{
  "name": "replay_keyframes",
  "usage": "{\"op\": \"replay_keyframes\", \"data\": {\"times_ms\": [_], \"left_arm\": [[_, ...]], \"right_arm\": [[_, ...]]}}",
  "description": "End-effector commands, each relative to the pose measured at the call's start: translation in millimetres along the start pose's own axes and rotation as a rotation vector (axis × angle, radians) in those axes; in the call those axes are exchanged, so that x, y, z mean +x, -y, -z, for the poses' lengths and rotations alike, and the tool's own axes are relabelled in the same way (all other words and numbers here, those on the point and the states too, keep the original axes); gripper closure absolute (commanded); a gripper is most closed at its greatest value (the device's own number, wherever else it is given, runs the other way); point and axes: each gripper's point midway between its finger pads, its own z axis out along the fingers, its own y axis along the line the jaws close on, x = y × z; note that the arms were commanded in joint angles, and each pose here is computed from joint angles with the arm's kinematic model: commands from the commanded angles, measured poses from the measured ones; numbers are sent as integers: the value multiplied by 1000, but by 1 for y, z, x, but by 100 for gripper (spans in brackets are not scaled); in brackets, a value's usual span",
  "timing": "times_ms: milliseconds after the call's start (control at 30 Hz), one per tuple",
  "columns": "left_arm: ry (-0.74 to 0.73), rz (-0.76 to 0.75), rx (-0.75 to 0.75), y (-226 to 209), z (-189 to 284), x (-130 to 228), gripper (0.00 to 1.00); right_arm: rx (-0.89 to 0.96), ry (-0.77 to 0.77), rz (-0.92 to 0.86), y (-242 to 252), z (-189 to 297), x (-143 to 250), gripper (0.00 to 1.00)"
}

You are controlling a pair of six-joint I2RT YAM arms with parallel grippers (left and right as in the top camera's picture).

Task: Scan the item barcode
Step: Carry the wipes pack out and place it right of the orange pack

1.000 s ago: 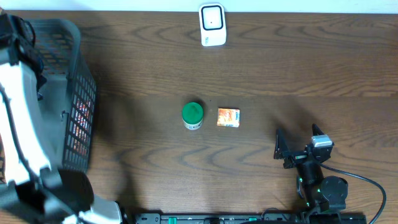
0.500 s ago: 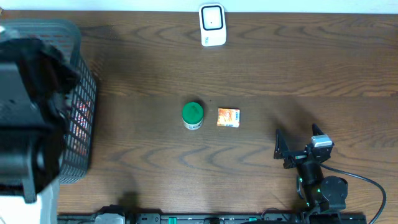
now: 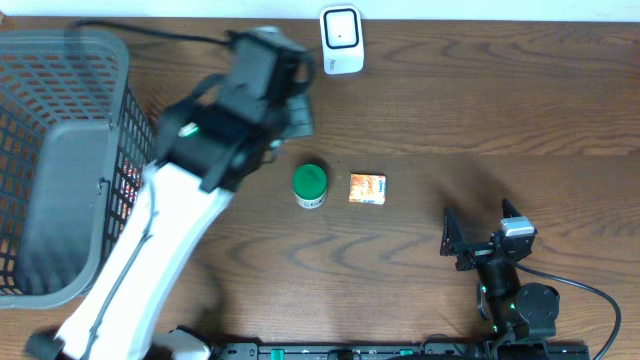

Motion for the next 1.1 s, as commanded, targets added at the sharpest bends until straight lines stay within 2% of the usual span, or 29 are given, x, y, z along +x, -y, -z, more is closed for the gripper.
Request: {"op": "replay_keyframes", "data": {"times_ms": [0, 167, 433, 600, 1067], "left_arm": [[-137, -154, 216, 48, -26, 24, 93], [-313, -295, 540, 104, -56, 59, 93], [-473, -349, 834, 143, -96, 96, 93], [-556, -332, 1006, 162, -121, 119, 93], [-780, -207, 1061, 153, -193, 182, 93]], "right_arm": [[-2, -1, 10, -1, 0, 1, 1], [-2, -1, 10, -1, 0, 1, 1], [-2, 0, 10, -1, 0, 1, 1], [-2, -1, 10, -1, 0, 1, 1], [-2, -1, 10, -1, 0, 1, 1]]}}
